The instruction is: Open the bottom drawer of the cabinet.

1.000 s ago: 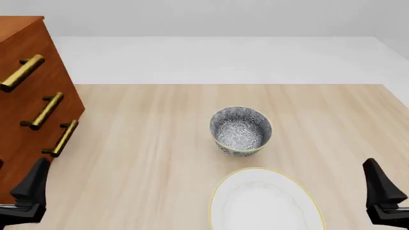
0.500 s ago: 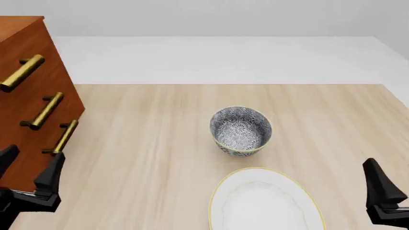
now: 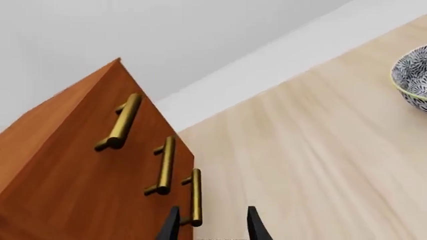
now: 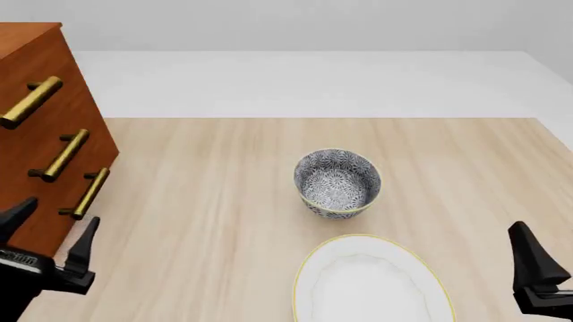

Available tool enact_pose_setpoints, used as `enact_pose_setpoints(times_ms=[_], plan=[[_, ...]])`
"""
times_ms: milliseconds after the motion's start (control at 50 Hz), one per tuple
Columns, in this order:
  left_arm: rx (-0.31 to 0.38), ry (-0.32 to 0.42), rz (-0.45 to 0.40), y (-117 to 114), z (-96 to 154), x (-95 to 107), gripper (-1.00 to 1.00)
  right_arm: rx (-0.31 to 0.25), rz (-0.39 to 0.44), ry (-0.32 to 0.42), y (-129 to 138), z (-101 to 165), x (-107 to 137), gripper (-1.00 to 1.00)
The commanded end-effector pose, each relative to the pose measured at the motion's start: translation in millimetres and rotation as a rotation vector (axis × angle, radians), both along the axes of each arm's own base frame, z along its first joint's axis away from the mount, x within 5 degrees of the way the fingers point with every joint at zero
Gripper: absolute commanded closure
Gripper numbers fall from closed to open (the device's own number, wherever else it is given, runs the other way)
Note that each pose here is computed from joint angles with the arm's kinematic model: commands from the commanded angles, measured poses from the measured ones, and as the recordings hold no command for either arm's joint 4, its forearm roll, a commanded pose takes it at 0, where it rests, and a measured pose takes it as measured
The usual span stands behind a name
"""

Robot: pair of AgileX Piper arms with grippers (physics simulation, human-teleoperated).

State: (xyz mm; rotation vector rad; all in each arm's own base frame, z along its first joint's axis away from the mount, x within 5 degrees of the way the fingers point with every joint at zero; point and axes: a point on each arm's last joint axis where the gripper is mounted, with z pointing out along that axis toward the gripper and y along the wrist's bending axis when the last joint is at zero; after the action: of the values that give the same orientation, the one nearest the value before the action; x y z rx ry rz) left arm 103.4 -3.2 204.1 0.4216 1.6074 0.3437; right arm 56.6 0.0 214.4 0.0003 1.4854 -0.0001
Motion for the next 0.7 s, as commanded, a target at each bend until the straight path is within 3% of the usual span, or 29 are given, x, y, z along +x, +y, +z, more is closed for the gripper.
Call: enact_pose_setpoints(times_ms=[20,320,460,700], plan=[[0.119,0.026,0.005,1.6,-4.8,10.1,-1.00,0.000,0.000,0.000,0.0,0.0,0.0,-1.00],[0.189,0.069,0.010,3.3,-20.1,35.3,-1.00,0.000,0.000,0.000,0.0,0.0,0.0,-1.00],[0.218,0.118,-0.016,0.6,-42.7,54.6,-1.00,0.000,0.000,0.000,0.0,0.0,0.0,-1.00],[0.238,0.131,-0.002,3.6,-51.4,60.0,-1.00,0.000,0.000,0.000,0.0,0.0,0.0,-1.00]])
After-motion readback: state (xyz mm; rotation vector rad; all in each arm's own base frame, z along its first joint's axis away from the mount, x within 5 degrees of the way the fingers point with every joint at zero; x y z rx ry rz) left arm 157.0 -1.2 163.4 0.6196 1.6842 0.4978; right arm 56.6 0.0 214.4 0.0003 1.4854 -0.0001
